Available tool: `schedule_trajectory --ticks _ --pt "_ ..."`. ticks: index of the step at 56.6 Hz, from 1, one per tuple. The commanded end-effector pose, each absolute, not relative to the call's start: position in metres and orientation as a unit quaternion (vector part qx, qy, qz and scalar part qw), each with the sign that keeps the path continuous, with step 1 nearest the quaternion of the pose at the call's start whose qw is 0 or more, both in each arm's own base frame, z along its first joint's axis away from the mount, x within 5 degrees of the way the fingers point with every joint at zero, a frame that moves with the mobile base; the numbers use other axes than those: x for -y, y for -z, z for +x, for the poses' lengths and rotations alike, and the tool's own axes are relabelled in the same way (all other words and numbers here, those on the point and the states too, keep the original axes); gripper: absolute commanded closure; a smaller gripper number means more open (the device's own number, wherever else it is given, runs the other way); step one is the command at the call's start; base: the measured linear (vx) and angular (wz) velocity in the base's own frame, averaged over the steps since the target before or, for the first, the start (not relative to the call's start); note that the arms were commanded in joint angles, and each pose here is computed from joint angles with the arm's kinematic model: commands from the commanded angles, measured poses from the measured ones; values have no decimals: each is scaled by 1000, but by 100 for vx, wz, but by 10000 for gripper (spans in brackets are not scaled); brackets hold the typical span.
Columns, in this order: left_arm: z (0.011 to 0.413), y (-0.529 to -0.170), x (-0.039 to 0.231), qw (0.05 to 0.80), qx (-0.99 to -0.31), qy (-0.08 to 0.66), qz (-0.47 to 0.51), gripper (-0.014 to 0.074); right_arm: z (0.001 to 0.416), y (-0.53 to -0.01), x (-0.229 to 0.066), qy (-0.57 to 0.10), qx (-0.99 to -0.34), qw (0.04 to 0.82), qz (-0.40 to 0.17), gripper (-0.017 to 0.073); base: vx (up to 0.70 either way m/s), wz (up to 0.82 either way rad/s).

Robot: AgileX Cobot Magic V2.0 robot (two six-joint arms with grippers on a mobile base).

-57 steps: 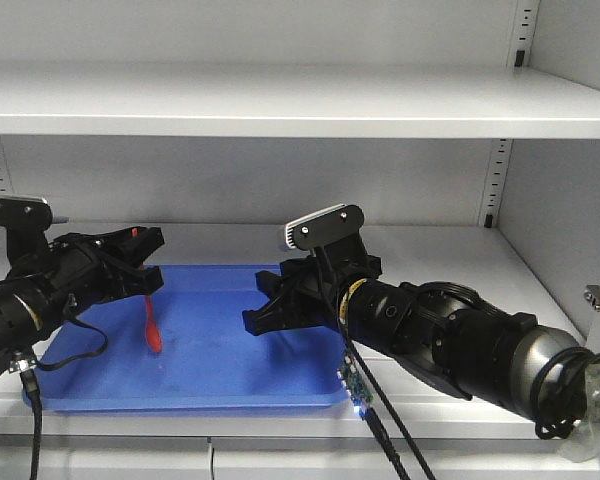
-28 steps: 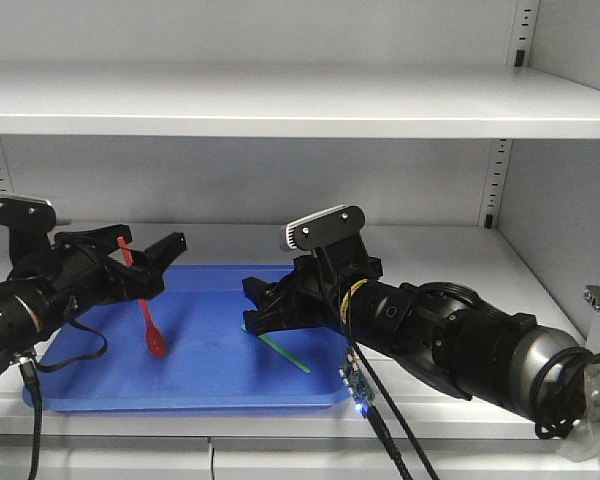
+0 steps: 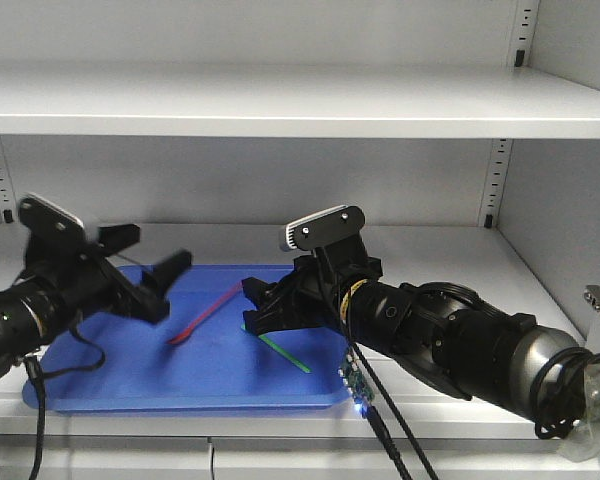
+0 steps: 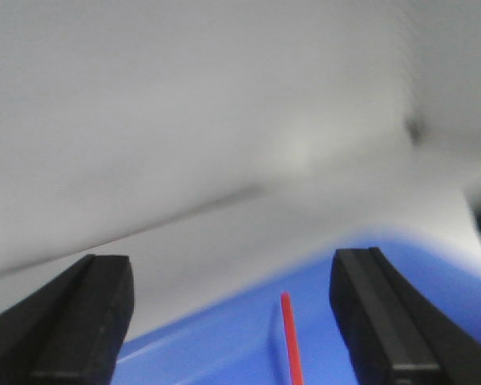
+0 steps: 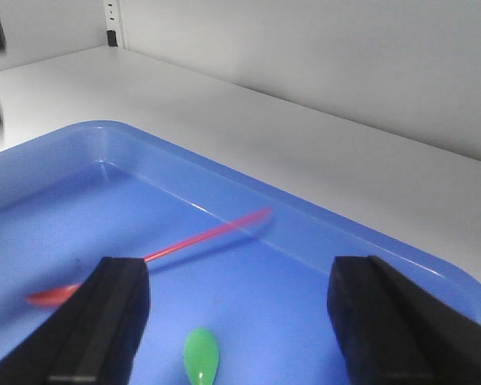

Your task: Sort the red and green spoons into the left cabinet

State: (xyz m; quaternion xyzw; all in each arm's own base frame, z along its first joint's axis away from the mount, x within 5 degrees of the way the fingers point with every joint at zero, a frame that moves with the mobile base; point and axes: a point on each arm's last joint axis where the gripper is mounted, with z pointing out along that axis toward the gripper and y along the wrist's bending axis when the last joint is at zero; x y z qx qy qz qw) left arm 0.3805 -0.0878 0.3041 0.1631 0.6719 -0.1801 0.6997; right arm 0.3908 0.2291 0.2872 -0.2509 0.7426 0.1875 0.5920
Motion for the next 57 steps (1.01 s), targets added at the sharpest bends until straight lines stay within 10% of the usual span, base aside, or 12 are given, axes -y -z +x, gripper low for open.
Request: schedule_trajectory --ticks 1,57 --pt "377 -345 79 746 -611 262 33 -9 384 -327 -228 -215 -697 638 -247 27 0 0" --pt "367 -342 78 738 -631 234 59 7 384 -327 -227 -213 -698 638 -248 27 0 0"
